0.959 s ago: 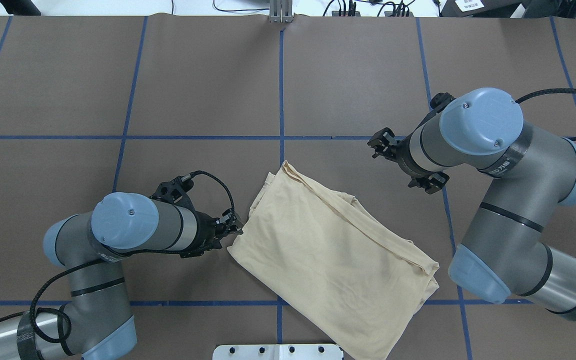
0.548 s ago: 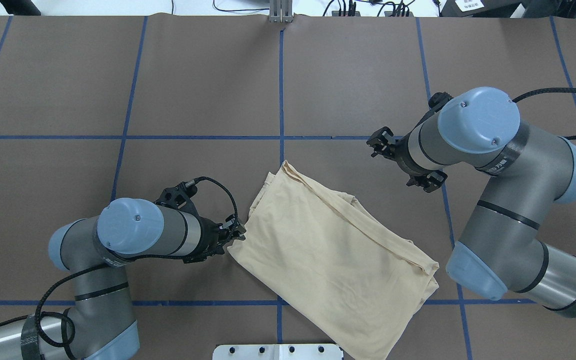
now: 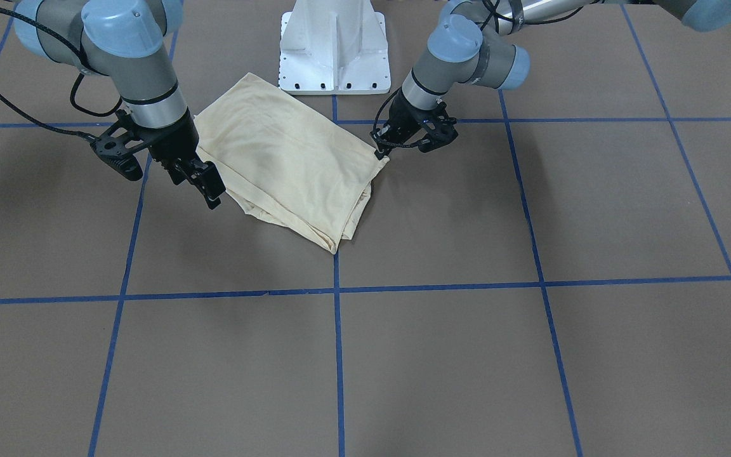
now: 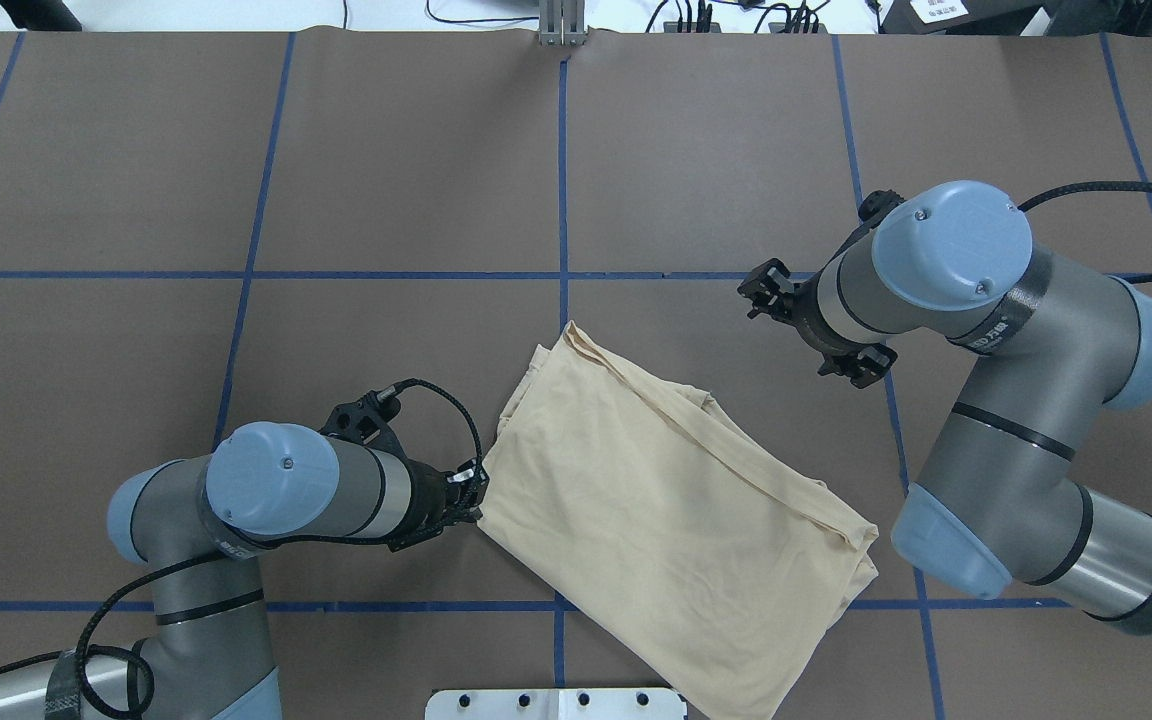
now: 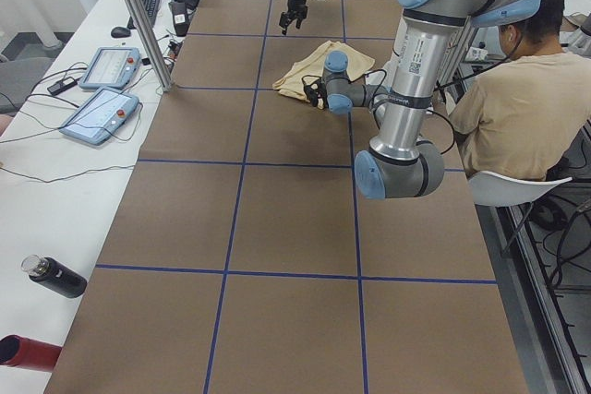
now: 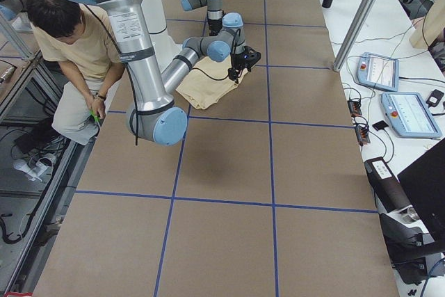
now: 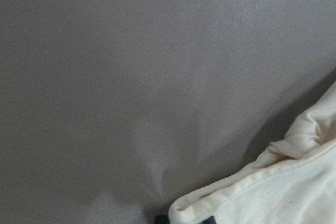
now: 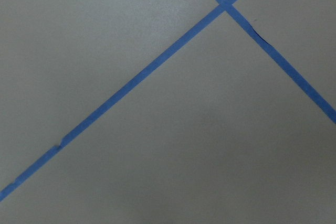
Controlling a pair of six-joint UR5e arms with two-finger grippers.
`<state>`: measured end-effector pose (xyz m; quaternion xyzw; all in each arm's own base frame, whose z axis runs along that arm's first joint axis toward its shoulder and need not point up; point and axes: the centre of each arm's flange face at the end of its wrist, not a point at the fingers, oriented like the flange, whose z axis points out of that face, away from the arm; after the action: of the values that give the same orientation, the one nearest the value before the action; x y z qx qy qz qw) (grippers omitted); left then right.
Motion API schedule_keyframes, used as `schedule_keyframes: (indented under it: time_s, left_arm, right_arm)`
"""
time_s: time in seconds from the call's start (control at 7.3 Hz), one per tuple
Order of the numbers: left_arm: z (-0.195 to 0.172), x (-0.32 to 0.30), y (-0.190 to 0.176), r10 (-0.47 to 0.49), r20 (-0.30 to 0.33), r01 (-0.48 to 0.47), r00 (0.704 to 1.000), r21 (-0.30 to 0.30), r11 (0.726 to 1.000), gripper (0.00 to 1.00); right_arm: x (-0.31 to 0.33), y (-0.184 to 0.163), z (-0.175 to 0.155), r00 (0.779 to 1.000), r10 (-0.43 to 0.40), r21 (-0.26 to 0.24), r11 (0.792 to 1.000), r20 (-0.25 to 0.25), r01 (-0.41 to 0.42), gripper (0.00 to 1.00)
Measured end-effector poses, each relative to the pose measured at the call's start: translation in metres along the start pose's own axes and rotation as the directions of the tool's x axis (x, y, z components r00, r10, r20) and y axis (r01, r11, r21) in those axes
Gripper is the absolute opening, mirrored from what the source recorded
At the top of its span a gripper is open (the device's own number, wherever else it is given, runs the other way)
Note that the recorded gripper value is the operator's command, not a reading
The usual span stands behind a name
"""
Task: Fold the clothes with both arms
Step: 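Drag the shirt with the left gripper away from the robot, rotating it upright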
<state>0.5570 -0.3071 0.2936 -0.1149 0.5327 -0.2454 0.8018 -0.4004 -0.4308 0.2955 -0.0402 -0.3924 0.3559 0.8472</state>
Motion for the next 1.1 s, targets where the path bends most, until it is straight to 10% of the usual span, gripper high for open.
schedule_keyframes:
  time_s: [0.27,0.82,0.96,1.1]
  left_arm:
    - [-0.025,0.034,-0.034,0.025,-0.064,-0.022,0.998,0.05,0.999,0.0]
    - [-0.044,0.126,-0.214,0.14,-0.116,-0.101,0.983,0.292,0.951,0.0]
    - [-0.047,0.13,-0.25,0.152,-0.135,-0.101,0.979,0.328,0.939,0.43]
    - [-0.057,0.132,-0.273,0.167,-0.145,-0.106,0.975,0.356,0.929,0.54]
  right_arm:
    - [0.0,0.0,0.002,1.0,0.001,0.001,1.0,-0.004,-0.001,1.0]
    - [-0.002,0.004,0.003,1.0,0.006,-0.004,1.0,-0.003,-0.006,1.0]
    - [-0.002,0.007,0.004,1.0,0.004,-0.007,1.0,-0.003,-0.004,1.0]
    - [-0.003,0.015,0.005,1.0,0.005,-0.017,1.0,0.003,-0.005,1.0]
